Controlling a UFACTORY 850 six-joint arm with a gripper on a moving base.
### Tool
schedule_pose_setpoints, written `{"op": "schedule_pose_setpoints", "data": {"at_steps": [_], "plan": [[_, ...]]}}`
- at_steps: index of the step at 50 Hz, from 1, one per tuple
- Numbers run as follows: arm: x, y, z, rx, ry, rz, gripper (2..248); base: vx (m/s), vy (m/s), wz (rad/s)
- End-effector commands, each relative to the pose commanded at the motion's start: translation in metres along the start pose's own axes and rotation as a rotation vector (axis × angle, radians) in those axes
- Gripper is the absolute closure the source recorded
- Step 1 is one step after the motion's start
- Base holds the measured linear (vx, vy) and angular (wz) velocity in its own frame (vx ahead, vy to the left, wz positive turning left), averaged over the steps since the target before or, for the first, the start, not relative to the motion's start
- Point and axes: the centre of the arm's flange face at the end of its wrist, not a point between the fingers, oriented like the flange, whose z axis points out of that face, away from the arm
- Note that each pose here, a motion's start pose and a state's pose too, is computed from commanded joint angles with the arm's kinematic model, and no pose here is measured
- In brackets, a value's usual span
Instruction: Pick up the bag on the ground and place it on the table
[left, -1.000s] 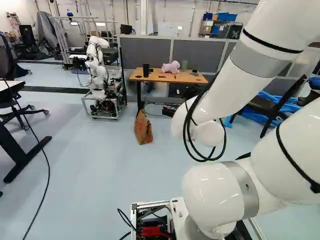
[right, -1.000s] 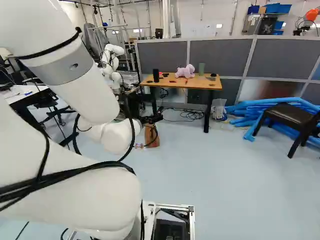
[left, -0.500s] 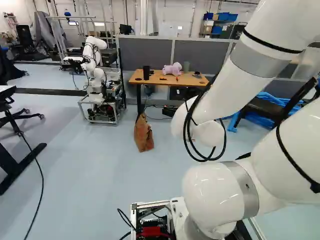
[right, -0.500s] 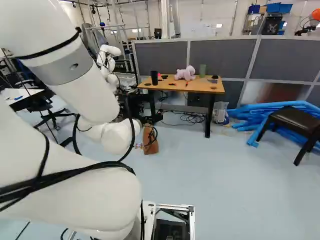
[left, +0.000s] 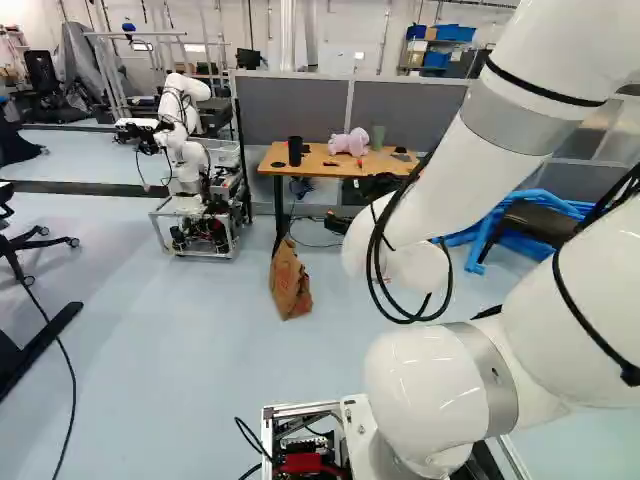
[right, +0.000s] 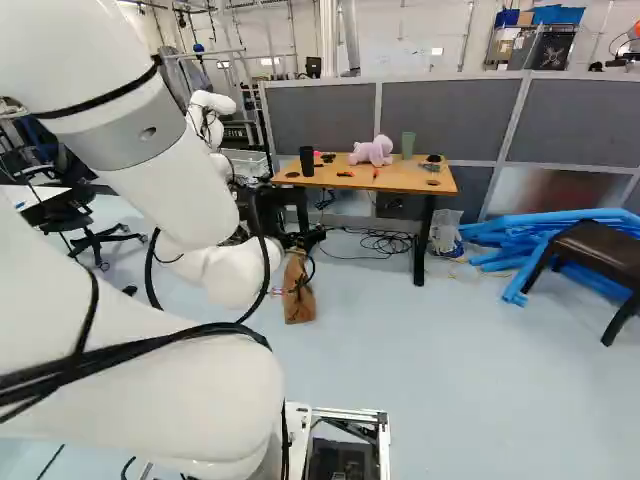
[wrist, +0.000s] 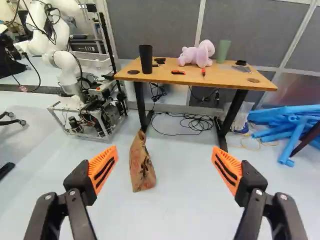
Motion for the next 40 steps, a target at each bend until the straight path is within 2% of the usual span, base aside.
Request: {"op": "schedule_pose_setpoints", "data": {"at_steps": [40], "plan": [[0.0000, 0.0000, 0.0000, 0.000, 0.000, 0.000, 3, 0.182, 0.052, -0.021]]}}
